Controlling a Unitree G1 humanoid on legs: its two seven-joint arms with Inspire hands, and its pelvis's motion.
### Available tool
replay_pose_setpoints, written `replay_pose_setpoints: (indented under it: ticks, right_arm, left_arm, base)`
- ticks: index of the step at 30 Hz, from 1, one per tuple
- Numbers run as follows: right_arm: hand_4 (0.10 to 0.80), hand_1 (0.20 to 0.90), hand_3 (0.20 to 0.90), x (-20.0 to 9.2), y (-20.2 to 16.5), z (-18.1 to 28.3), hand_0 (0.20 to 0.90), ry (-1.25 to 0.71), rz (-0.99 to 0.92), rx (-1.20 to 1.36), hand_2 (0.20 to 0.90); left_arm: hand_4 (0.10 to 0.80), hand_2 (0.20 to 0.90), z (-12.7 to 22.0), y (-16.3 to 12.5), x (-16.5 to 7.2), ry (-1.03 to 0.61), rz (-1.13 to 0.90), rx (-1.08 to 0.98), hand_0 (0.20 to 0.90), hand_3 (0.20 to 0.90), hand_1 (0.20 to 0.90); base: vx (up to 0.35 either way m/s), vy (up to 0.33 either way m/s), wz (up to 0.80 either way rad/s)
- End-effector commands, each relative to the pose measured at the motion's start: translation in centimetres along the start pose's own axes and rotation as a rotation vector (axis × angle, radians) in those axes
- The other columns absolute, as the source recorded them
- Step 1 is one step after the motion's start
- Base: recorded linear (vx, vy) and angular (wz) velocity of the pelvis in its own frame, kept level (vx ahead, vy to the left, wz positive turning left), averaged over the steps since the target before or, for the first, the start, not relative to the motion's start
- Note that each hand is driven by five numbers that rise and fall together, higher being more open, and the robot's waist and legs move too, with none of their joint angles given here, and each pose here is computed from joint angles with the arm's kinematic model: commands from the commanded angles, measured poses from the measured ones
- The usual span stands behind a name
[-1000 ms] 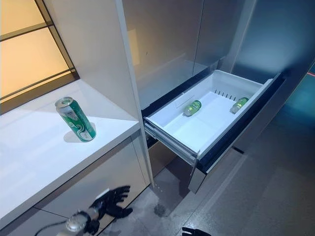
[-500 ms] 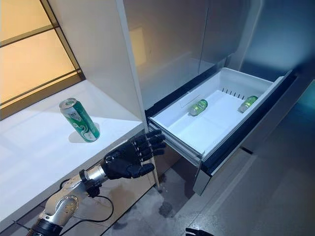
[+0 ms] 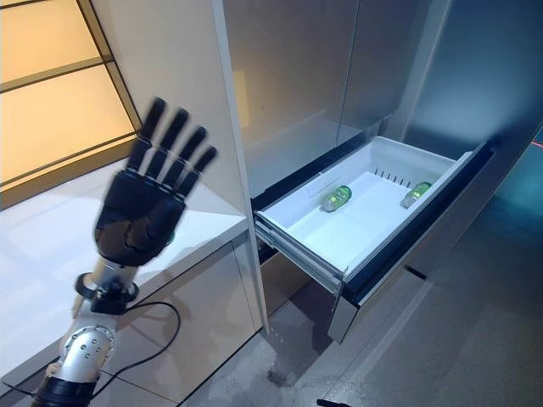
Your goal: Put drinks into fridge and close the fridge
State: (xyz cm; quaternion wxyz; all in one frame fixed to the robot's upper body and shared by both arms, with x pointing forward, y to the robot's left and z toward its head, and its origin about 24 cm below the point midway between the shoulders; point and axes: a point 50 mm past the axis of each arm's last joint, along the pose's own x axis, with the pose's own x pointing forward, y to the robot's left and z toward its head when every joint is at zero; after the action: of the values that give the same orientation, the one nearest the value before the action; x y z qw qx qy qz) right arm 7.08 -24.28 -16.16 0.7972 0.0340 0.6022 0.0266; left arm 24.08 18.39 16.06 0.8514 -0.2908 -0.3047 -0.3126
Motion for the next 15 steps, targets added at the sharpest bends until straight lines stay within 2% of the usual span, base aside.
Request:
replay_pose_setpoints:
  ticks: [1,4,7,15]
  right_arm:
    - [0.8,0.9,0.9,0.1,0.9,-1.6,0.9,0.066,0.024,-0.039,0.9]
    - [0.8,0.9,0.9,0.2,1.2,-1.8,0.9,0.072,0.028,-0.042,0.9]
    - [0.8,0.9,0.9,0.3,1.3,-1.8,0.9,0.078,0.03,-0.048,0.9]
    - [0.8,0.9,0.9,0.3,1.3,-1.1,0.9,0.071,0.028,-0.053,0.9]
  left_arm:
    - [0.8,0.9,5.2,-1.2,3.5,-0.254,-0.048,0.287,0.9,0.9,0.9]
    - [0.8,0.9,6.7,-1.2,3.9,-0.275,0.032,0.554,0.9,0.9,0.9]
    - [0.8,0.9,7.5,-1.0,4.3,-0.262,0.11,0.717,0.9,0.9,0.9]
    - [0.8,0.9,8.1,2.1,3.9,-0.159,0.38,0.777,0.9,0.9,0.9]
  base:
    - [0.0,0.0,0.0]
    - [0.0,0.0,0.0]
    - [0.0,0.0,0.0]
    - [0.0,0.0,0.0]
